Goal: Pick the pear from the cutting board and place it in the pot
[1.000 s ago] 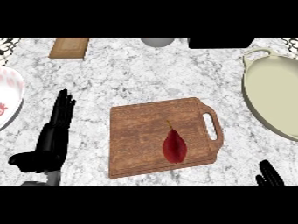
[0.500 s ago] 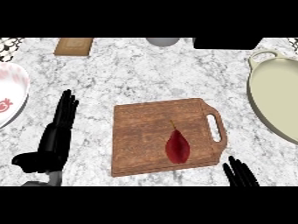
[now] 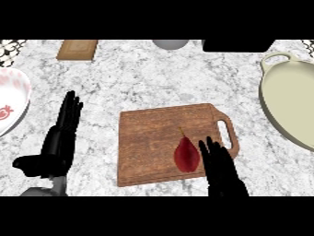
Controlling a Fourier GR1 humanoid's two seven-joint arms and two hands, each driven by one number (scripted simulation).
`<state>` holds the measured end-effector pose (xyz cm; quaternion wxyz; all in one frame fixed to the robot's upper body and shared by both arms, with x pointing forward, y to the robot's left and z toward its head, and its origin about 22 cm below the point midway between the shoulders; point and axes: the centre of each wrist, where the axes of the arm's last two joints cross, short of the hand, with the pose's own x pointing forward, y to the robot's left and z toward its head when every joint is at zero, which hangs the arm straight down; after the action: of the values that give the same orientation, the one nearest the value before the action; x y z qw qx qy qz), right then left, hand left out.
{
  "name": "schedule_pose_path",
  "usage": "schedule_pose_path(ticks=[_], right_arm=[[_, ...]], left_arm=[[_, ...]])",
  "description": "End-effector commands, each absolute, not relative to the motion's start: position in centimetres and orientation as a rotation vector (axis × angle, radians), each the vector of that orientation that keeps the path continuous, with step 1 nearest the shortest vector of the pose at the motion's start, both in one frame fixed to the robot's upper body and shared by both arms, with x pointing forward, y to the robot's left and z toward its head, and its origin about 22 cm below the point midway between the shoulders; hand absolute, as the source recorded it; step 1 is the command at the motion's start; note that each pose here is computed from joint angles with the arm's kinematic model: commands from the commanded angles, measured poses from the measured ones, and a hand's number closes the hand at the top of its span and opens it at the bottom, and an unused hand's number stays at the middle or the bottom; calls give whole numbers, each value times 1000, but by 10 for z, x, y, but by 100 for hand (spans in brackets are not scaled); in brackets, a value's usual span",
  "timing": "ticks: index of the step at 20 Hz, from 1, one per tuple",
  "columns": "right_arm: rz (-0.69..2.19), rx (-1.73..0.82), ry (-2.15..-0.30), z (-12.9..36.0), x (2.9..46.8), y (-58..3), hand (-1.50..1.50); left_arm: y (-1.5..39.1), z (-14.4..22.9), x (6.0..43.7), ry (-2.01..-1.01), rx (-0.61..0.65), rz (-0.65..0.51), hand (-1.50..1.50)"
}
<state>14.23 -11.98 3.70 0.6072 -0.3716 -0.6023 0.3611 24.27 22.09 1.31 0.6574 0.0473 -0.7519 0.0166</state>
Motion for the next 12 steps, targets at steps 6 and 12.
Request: schedule_pose_path(ticks=[6, 12], right_arm=[[871, -828, -1299, 18, 182, -100, -150], [870, -857, -1302, -9, 182, -94, -150]], left_arm=[[234, 6, 247, -1700, 86, 44, 0], [244, 9, 250, -1697, 96, 39, 0]])
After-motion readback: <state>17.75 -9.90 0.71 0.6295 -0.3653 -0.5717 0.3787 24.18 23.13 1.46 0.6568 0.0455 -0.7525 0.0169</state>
